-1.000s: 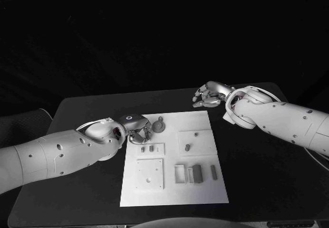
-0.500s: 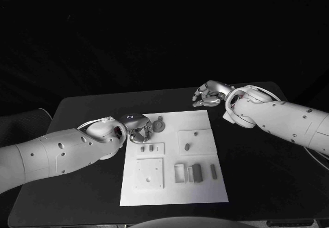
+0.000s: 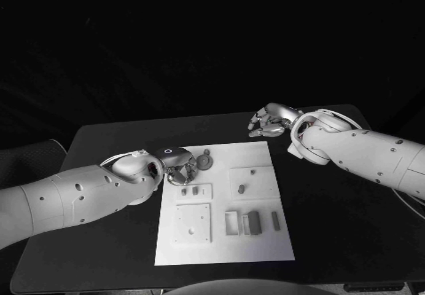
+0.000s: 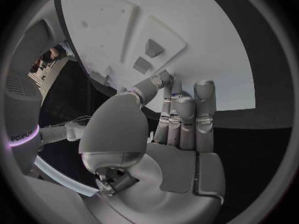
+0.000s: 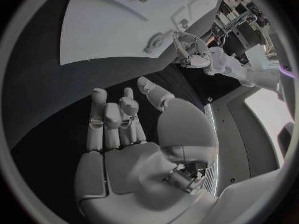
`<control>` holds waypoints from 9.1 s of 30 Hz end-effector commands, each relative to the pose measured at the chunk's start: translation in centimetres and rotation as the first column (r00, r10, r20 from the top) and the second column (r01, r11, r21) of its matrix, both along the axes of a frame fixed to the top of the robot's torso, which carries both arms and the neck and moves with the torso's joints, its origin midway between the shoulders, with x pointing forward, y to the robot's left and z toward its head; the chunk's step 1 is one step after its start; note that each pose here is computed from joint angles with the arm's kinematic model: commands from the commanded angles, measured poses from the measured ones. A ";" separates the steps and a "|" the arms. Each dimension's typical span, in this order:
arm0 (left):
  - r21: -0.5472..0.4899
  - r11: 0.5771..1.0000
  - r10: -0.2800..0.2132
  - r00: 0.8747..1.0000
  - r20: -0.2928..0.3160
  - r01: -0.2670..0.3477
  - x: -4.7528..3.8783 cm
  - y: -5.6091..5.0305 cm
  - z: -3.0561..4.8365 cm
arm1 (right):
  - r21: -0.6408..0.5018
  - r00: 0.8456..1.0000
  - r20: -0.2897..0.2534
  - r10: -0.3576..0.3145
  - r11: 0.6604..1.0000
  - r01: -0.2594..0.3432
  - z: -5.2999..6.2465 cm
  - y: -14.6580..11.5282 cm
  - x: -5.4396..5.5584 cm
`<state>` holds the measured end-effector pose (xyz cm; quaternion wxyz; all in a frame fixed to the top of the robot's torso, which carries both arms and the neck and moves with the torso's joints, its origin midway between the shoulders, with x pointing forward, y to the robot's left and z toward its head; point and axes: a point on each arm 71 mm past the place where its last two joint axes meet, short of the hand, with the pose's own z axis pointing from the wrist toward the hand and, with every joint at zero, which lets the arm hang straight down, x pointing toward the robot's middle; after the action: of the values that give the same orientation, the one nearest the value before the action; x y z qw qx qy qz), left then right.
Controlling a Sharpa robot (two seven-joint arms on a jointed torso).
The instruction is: Assemble the parts on the task board
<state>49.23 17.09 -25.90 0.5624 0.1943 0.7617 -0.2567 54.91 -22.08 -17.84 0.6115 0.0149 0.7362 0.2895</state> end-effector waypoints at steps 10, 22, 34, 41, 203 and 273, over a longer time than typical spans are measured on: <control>0.034 0.999 0.002 1.000 -0.031 -0.001 -0.09 0.1 -0.62 | -0.003 1.000 -0.007 0.014 1.000 -0.014 -0.1 0.2 -0.1; 0.041 0.999 0.001 0.999 -0.035 0.000 0.26 -0.1 -0.98 | -0.003 1.000 -0.007 0.015 1.000 -0.015 -0.1 0.2 -0.1; 0.026 1.000 0.009 1.000 -0.026 -0.009 0.32 0.2 -0.87 | -0.003 1.000 -0.007 0.014 1.000 -0.014 0.0 0.2 -0.1; 0.023 0.999 0.025 0.999 -0.021 -0.025 0.46 0.4 -0.85 | -0.003 1.000 -0.006 0.013 1.000 -0.013 0.0 0.1 -0.1; -0.594 0.539 0.353 0.800 -0.485 -0.598 2.34 12.6 3.61 | -0.507 0.945 0.028 0.326 0.819 -0.267 -7.7 3.5 -7.7; -0.593 0.536 0.363 0.798 -0.481 -0.601 2.61 12.3 3.55 | -0.361 0.871 0.148 0.468 0.846 -0.393 -3.1 10.8 -11.1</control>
<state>51.80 29.62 -22.46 0.5168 -0.3037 0.6991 -0.3898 44.03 -11.65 -20.84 0.6178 -0.2798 0.6744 0.2919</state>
